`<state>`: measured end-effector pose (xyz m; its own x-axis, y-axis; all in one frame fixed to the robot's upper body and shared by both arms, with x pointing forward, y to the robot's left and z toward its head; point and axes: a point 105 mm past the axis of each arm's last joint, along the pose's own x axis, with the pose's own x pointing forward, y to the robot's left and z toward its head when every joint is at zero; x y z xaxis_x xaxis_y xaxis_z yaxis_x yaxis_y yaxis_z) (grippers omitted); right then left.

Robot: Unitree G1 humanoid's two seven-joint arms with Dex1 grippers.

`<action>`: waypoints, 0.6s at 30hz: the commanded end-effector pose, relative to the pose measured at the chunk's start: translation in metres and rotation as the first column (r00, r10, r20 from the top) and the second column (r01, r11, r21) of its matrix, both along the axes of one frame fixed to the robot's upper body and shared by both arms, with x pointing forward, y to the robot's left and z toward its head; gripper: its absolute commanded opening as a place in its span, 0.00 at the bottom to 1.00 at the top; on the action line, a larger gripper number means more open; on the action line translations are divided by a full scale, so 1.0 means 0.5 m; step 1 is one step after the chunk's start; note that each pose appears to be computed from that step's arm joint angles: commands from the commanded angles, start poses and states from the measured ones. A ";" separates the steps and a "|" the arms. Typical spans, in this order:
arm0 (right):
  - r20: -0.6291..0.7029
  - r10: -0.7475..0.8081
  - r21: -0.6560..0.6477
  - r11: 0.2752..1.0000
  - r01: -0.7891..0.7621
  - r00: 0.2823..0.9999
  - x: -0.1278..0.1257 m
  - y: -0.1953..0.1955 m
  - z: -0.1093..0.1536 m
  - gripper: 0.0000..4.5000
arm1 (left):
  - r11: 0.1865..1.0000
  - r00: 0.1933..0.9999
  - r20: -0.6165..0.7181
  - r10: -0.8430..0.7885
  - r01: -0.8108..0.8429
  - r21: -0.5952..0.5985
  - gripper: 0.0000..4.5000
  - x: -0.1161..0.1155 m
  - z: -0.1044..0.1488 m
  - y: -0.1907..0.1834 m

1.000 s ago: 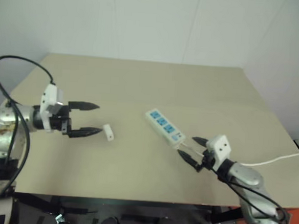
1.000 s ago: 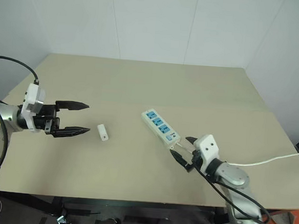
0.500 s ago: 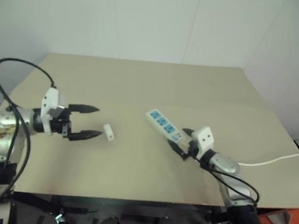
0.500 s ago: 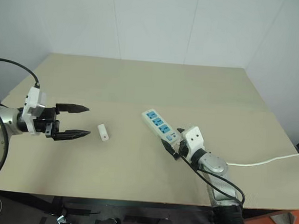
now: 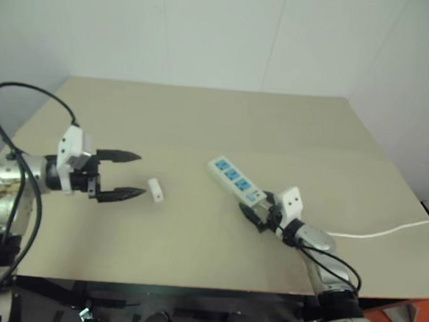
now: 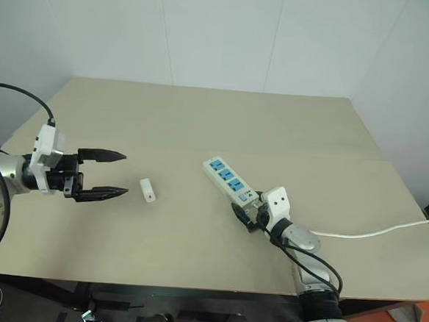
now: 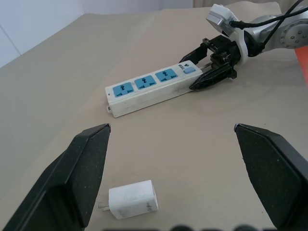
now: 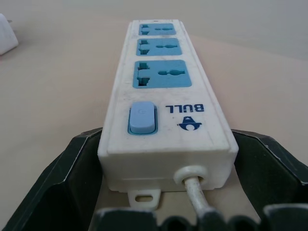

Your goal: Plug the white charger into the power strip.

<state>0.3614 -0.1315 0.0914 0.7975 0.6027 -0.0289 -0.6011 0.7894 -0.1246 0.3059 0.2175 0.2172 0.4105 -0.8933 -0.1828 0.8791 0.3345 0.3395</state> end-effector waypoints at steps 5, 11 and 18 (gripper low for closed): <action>0.017 0.000 0.030 1.000 -0.001 1.000 0.009 -0.003 0.008 0.80 | 1.000 0.999 0.054 -0.006 0.006 0.000 1.00 0.003 0.026 -0.004; 0.031 0.017 -0.008 1.000 -0.016 0.999 0.004 -0.004 0.003 0.76 | 0.999 0.997 0.065 -0.035 0.033 0.030 1.00 0.002 0.030 -0.009; 0.048 0.093 -0.080 0.993 -0.089 0.994 -0.019 -0.084 0.022 0.76 | 0.933 0.974 0.075 -0.212 0.179 0.311 1.00 0.057 0.046 -0.037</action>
